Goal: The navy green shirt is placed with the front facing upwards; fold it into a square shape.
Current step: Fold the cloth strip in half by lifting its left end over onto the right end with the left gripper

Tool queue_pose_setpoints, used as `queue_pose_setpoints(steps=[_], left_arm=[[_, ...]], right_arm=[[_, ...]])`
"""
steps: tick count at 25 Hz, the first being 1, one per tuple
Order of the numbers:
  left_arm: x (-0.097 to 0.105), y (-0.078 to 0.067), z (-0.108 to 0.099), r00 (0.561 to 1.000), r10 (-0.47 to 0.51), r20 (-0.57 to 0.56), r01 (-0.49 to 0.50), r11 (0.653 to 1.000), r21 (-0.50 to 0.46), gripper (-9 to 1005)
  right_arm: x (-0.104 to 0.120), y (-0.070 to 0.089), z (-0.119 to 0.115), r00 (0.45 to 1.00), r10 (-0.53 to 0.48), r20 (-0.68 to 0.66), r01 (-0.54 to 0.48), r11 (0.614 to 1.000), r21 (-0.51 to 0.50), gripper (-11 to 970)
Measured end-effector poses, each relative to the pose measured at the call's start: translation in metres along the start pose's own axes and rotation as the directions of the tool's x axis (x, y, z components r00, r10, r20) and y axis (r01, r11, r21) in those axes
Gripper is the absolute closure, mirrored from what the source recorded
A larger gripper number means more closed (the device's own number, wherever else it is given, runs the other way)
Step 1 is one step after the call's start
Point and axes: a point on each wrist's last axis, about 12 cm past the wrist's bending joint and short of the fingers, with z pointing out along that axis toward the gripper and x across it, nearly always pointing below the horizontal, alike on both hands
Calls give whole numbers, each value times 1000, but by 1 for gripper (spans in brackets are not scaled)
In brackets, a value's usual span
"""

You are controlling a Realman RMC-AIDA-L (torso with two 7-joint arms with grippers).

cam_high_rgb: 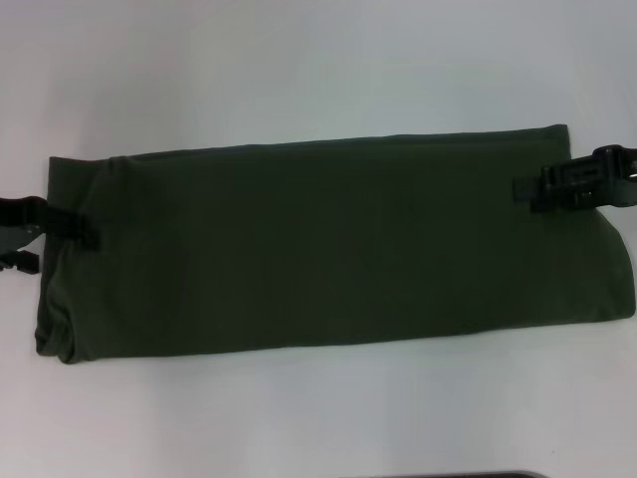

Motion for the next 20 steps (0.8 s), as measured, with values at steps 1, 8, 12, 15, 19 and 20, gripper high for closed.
queue_pose_setpoints(steps=[1, 8, 12, 15, 19, 20], left_arm=[[0, 0, 0, 1000, 0, 2, 0, 1000, -1, 45], [-1, 2, -3, 1000, -5, 10, 5, 1000, -3, 45], [-3, 3, -6, 1000, -9, 23, 9, 1000, -2, 44], [-4, 3, -8, 999, -12, 33, 12, 1000, 1, 44], [-5, 1, -7, 999, -9, 33, 9, 1000, 4, 44], [-5, 0, -6, 999, -8, 32, 8, 1000, 3, 44]], right_arm=[[0, 0, 0, 1000, 0, 0, 0, 1000, 0, 344], [0, 0, 0, 1000, 1, 0, -1, 1000, 0, 345], [0, 0, 0, 1000, 0, -1, 0, 1000, -1, 344], [0, 0, 0, 1000, -1, -2, 1, 1000, -2, 344], [0, 0, 0, 1000, -1, -2, 1, 1000, -2, 344], [0, 1, 0, 1000, -1, -2, 1, 1000, -2, 344]])
